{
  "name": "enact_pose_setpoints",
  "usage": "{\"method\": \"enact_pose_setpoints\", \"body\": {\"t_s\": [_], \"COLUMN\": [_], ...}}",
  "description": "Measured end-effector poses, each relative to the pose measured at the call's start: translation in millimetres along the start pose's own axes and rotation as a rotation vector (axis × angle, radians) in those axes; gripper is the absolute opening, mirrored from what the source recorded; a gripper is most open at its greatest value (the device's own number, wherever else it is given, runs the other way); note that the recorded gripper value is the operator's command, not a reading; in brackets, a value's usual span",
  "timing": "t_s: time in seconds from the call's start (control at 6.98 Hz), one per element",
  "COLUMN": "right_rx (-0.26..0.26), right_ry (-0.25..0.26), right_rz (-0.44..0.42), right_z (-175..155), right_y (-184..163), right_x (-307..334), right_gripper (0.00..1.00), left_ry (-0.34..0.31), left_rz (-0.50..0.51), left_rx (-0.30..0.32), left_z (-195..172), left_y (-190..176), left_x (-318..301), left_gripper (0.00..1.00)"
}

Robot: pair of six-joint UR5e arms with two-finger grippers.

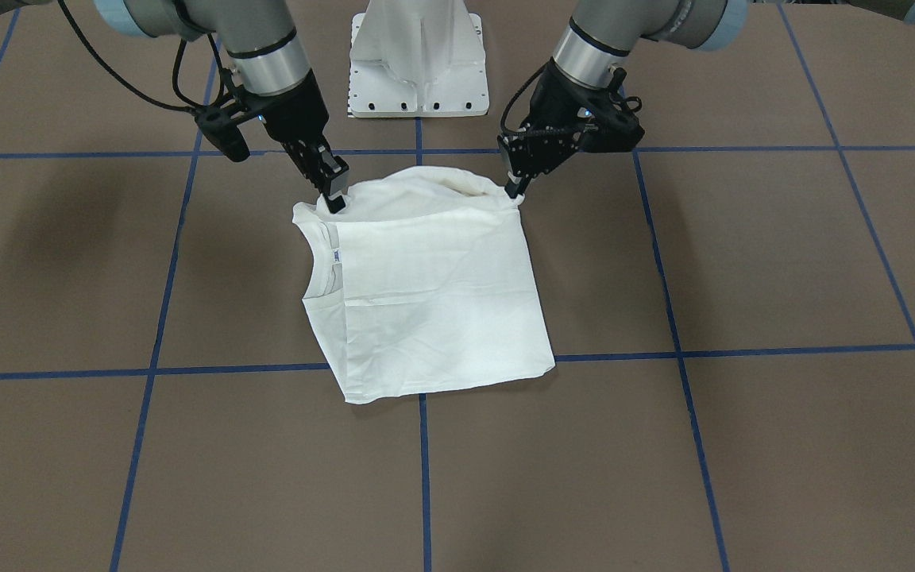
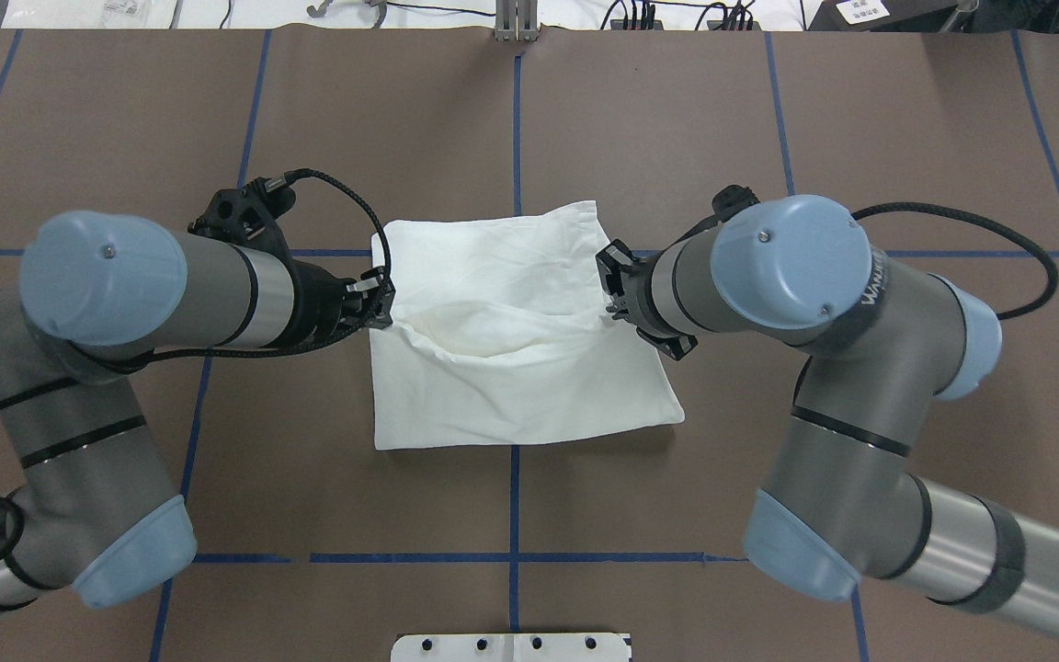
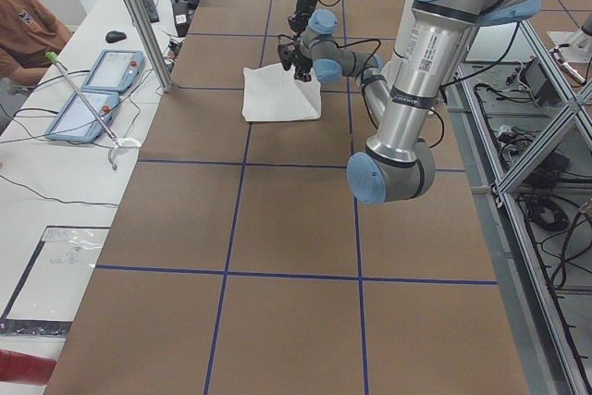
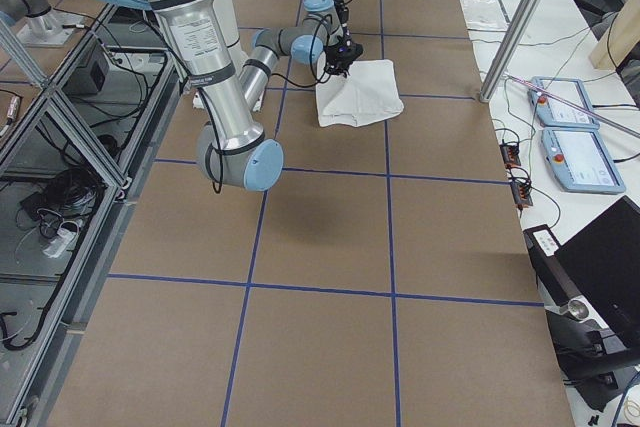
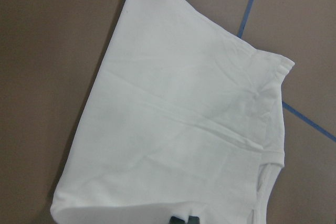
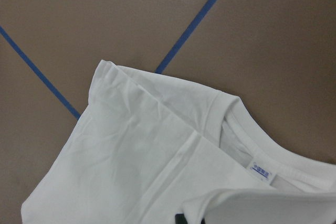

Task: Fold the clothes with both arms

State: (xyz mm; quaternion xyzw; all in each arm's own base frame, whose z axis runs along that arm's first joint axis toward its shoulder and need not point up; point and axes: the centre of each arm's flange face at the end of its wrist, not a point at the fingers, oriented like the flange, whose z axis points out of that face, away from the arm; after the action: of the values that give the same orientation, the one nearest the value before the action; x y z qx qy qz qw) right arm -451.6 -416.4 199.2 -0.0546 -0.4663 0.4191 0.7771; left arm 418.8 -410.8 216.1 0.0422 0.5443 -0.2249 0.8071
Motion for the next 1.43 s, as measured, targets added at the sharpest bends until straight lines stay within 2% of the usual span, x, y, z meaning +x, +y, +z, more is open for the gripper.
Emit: {"method": "enact_pose_setpoints", "body": {"t_s": [0.29,0.57,0.72,0.86,1.0,1.15,1.43], "right_rx": [0.027,0.025,0.024,0.024,0.026,0.032,0.038], "right_ry": [0.059,0.069,0.068,0.070,0.073,0.073,0.091], "right_rz": [-0.049,-0.062,-0.067,-0.074,-0.099,-0.144,-0.229], "right_z": [45,89,102,108,112,114,108], "right_y": [-29,-51,-56,-58,-61,-74,-139], "right_x": [-59,-100,-105,-107,-108,-111,-117], "right_gripper": [0.00,0.00,0.56,1.00,1.00,1.00,1.00], "left_ry": [0.005,0.004,0.000,0.004,0.016,0.028,0.032], "left_rz": [0.017,0.024,0.023,0.025,0.026,0.024,0.048], "left_rx": [0.062,0.094,0.099,0.103,0.112,0.130,0.171], "left_z": [38,59,69,83,95,101,96], "left_y": [-53,-83,-90,-95,-105,-121,-153], "left_x": [2,-5,-5,-8,-15,-23,-34], "left_gripper": [0.00,0.00,0.00,0.22,0.34,0.37,0.37]}}
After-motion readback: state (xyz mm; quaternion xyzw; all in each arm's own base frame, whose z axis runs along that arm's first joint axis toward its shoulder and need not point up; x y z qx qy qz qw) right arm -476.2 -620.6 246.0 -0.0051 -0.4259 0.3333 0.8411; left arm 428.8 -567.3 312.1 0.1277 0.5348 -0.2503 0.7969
